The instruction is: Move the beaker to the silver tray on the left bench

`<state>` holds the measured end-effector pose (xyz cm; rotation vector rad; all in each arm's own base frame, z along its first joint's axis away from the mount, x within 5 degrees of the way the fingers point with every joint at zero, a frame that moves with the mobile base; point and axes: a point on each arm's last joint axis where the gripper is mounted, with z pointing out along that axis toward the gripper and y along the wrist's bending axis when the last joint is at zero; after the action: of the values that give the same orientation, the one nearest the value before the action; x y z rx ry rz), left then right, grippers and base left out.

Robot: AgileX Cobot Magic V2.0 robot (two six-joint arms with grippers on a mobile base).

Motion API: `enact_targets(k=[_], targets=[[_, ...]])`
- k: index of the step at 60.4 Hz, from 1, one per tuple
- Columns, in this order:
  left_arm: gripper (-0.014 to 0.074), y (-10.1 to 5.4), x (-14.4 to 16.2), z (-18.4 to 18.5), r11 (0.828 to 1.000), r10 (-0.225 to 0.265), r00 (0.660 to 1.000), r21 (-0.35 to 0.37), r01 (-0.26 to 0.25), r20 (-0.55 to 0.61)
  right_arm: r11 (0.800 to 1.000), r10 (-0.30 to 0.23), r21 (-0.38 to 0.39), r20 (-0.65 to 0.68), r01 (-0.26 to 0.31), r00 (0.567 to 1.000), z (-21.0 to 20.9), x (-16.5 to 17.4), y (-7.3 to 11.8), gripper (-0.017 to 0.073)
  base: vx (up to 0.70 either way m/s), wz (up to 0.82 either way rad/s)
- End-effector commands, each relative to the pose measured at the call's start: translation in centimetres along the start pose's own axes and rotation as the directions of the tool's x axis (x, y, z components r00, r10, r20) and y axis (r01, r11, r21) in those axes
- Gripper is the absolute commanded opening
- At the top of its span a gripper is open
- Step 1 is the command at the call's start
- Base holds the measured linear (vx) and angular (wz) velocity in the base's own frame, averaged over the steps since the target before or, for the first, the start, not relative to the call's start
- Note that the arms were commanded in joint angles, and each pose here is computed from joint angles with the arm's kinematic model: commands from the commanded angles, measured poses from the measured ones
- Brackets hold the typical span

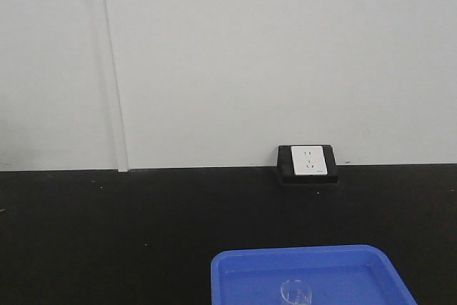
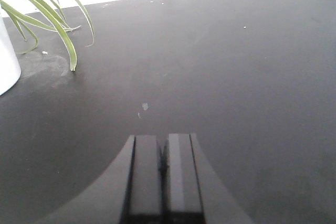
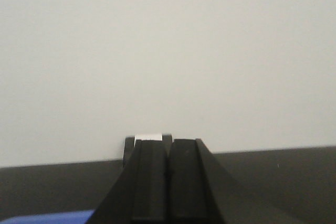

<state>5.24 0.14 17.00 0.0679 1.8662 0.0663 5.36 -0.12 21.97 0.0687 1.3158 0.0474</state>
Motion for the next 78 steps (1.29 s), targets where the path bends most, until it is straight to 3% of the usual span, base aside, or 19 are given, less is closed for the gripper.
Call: enact_targets(k=[1, 11, 23, 37, 46, 63, 78], targets=[[0.0001, -0.1, -0.1, 0.2, 1.0, -0.002, 0.998, 0.005, 0.002, 0.063, 0.999, -0.049, -0.015, 0.156, 0.052, 0.987, 0.0, -2.8, 0.3, -0.0011, 0.0, 0.0], [0.0001, -0.1, -0.1, 0.2, 1.0, -0.002, 0.998, 0.005, 0.002, 0.063, 0.989, -0.149, -0.005, 0.074, 0.15, 0.986, 1.0, -6.7, 0.6, -0.0011, 0.0, 0.0], [0.0001, -0.1, -0.1, 0.2, 1.0, -0.002, 0.998, 0.005, 0.002, 0.063, 0.988, -0.157, 0.002, -0.069, 0.158, 0.985, 3.6, -8.9, 0.6, -0.0007, 0.0, 0.0], [0.0001, -0.1, -0.1, 0.2, 1.0, -0.002, 0.998, 0.005, 0.002, 0.063, 0.986, -0.163, -0.013, -0.228, 0.164, 0.96, 6.4, -7.0, 0.5, 0.0008, 0.0, 0.0], [0.0001, -0.1, -0.1, 0.2, 1.0, -0.002, 0.998, 0.005, 0.002, 0.063, 0.987, -0.16, -0.021, -0.314, 0.162, 0.936, 7.8, -5.7, 0.4, 0.0064, 0.0, 0.0], [0.0001, -0.1, -0.1, 0.2, 1.0, -0.002, 0.998, 0.005, 0.002, 0.063, 0.987, -0.157, -0.042, -0.476, 0.157, 0.865, 10.5, -2.4, 0.1, 0.0316, 0.0, 0.0], [0.0001, -0.1, -0.1, 0.2, 1.0, -0.002, 0.998, 0.005, 0.002, 0.063, 0.985, -0.173, -0.095, -0.48, 0.145, 0.86, 14.0, 0.9, 0.3, 0.043, 0.0, 0.0]])
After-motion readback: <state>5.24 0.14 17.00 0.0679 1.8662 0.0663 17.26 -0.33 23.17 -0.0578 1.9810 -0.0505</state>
